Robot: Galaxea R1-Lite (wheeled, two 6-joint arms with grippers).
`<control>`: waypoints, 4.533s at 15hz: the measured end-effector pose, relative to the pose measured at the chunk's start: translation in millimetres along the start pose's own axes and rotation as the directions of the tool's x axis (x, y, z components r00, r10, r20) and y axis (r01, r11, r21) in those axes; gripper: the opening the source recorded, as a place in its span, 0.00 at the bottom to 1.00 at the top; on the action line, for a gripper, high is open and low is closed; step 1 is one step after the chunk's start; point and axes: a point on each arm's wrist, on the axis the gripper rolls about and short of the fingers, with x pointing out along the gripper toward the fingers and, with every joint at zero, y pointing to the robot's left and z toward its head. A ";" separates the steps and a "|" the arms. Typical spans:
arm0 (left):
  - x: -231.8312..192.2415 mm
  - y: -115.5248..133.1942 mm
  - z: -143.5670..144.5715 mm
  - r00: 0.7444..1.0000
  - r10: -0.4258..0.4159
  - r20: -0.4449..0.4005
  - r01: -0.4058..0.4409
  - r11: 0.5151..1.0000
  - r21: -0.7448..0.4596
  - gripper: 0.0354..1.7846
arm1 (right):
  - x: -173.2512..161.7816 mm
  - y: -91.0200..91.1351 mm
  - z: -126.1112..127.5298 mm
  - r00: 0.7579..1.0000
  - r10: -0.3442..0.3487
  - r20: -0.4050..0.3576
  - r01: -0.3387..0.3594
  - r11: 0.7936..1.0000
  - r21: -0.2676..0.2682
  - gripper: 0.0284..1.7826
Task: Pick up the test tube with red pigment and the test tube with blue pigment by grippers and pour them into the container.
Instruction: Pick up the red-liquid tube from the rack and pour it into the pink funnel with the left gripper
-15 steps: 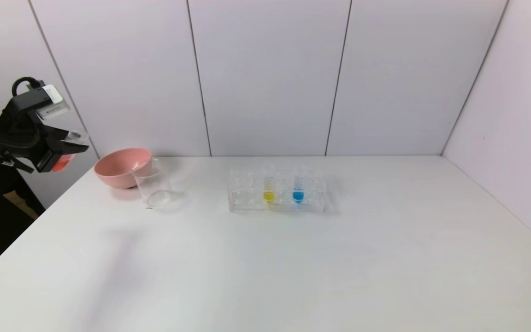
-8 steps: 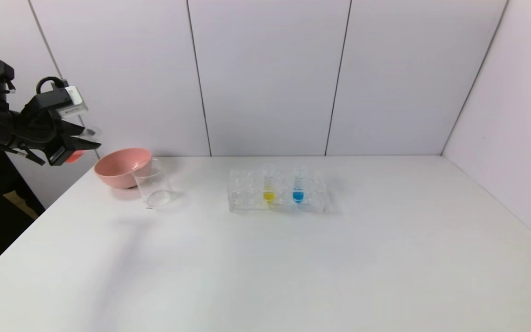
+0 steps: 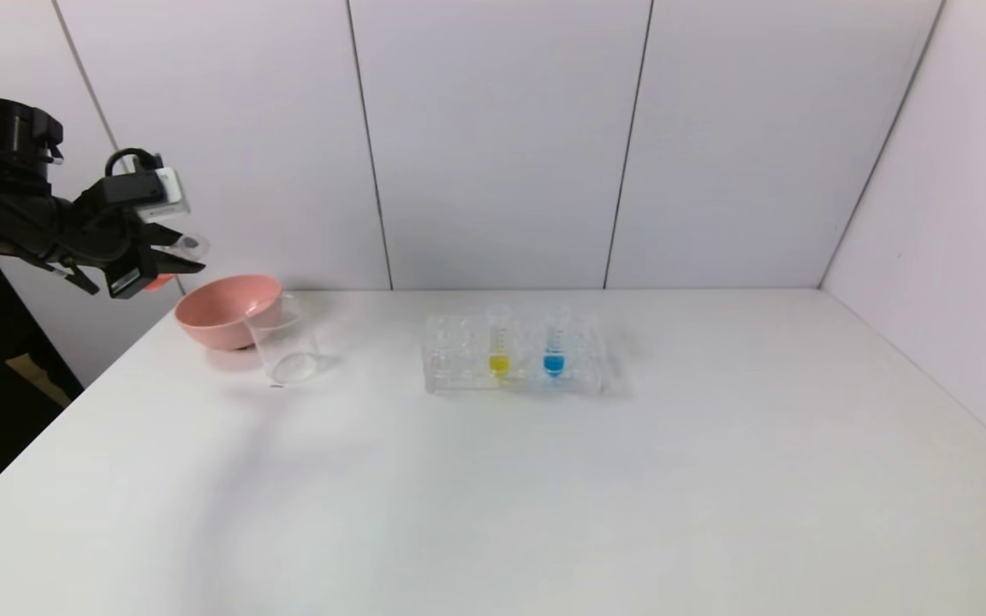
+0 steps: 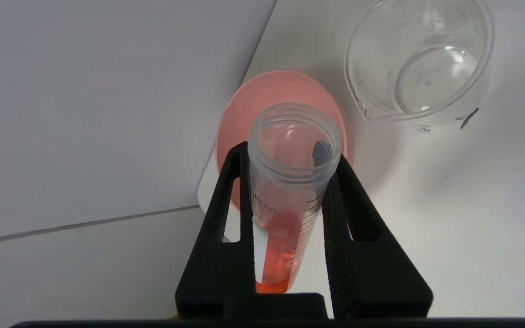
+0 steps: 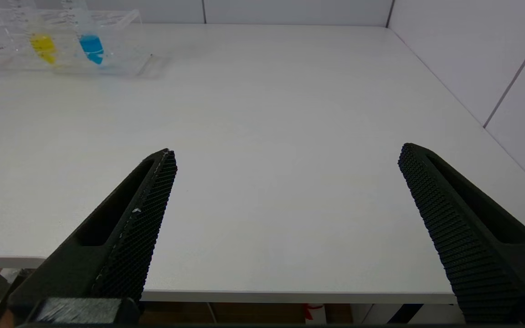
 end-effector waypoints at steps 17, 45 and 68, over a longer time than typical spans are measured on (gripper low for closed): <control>20.3 7.1 9.1 0.998 -0.043 -0.040 0.051 0.969 0.240 0.23 | 0.0 0.0 0.0 1.000 -0.001 0.000 0.001 1.000 0.000 1.00; 30.0 -3.9 20.3 0.972 -0.065 -0.225 0.133 0.945 0.298 0.23 | 0.0 0.0 0.0 1.000 0.000 0.000 0.000 1.000 0.000 1.00; 22.8 -16.9 27.0 0.933 -0.157 -0.324 0.240 0.943 0.232 0.23 | 0.0 0.0 0.0 1.000 0.000 0.000 0.000 1.000 0.000 1.00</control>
